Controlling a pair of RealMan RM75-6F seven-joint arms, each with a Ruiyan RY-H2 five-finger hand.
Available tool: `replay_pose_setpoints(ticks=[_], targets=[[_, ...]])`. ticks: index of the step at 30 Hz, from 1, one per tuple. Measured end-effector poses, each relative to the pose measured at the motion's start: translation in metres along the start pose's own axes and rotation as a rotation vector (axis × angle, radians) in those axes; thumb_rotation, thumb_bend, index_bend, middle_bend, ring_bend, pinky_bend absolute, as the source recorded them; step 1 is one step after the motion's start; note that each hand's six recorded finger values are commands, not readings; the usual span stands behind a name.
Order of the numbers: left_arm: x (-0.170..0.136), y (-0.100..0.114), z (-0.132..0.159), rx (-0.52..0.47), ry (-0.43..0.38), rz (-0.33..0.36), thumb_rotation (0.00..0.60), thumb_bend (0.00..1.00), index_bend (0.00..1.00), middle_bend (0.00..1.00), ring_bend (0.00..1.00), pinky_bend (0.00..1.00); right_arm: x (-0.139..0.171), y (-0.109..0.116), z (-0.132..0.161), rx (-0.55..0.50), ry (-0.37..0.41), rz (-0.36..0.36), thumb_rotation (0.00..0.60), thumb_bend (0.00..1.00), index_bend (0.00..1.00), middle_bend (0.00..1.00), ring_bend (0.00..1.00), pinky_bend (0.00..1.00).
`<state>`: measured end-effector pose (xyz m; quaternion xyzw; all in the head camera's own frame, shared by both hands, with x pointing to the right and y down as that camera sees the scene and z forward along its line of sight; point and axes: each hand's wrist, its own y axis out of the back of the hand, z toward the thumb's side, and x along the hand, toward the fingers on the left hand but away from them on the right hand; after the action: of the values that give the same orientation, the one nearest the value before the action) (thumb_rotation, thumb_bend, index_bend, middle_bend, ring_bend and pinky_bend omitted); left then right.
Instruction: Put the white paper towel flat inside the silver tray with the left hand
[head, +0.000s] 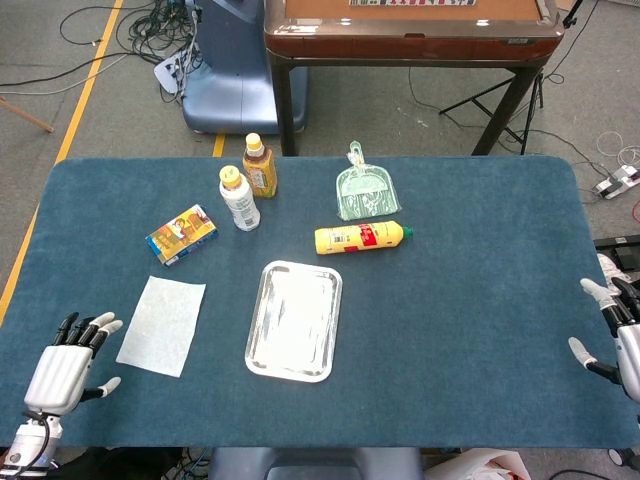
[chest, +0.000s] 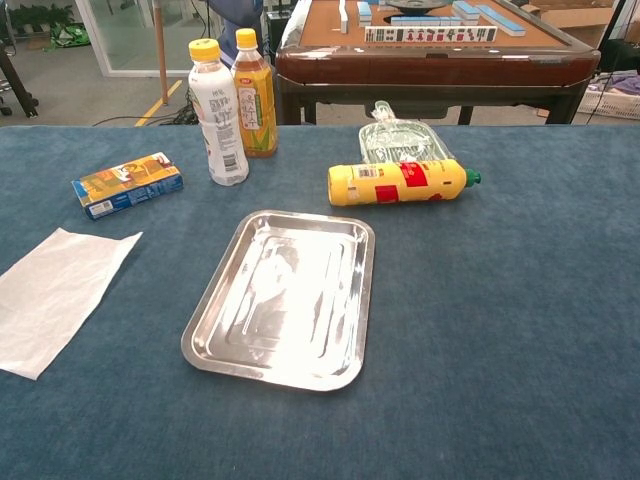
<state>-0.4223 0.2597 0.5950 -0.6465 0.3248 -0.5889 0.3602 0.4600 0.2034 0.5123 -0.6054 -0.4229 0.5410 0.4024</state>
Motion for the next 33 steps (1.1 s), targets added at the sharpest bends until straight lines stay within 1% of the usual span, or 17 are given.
replay_pose_setpoints(ticks=[6,14,20,27,33], targets=[[0.007,-0.019,0.002,0.023,-0.046,-0.031,0.6,0.11,0.24,0.18,0.15,0.06,0.0,-0.005,0.002,-0.003,0.003,0.019,0.6,0.26,0.17,0.26,0.1,0.18],[0.019,-0.046,0.004,0.038,-0.081,-0.066,0.6,0.11,0.27,0.18,0.15,0.06,0.002,-0.01,0.003,-0.007,0.005,0.035,0.6,0.26,0.17,0.26,0.1,0.18],[0.027,-0.06,0.009,0.013,-0.062,-0.094,0.6,0.14,0.29,0.18,0.15,0.06,0.003,-0.013,0.001,-0.008,0.0,0.044,0.6,0.26,0.17,0.26,0.1,0.18],[0.036,-0.073,0.01,0.028,-0.053,-0.117,0.6,0.17,0.3,0.18,0.15,0.06,0.004,-0.013,-0.001,-0.01,-0.007,0.045,0.6,0.26,0.17,0.26,0.1,0.18],[0.04,-0.08,0.008,0.027,-0.043,-0.118,0.6,0.17,0.31,0.18,0.15,0.06,0.004,-0.016,-0.002,-0.01,-0.011,0.053,0.6,0.26,0.17,0.26,0.1,0.18]])
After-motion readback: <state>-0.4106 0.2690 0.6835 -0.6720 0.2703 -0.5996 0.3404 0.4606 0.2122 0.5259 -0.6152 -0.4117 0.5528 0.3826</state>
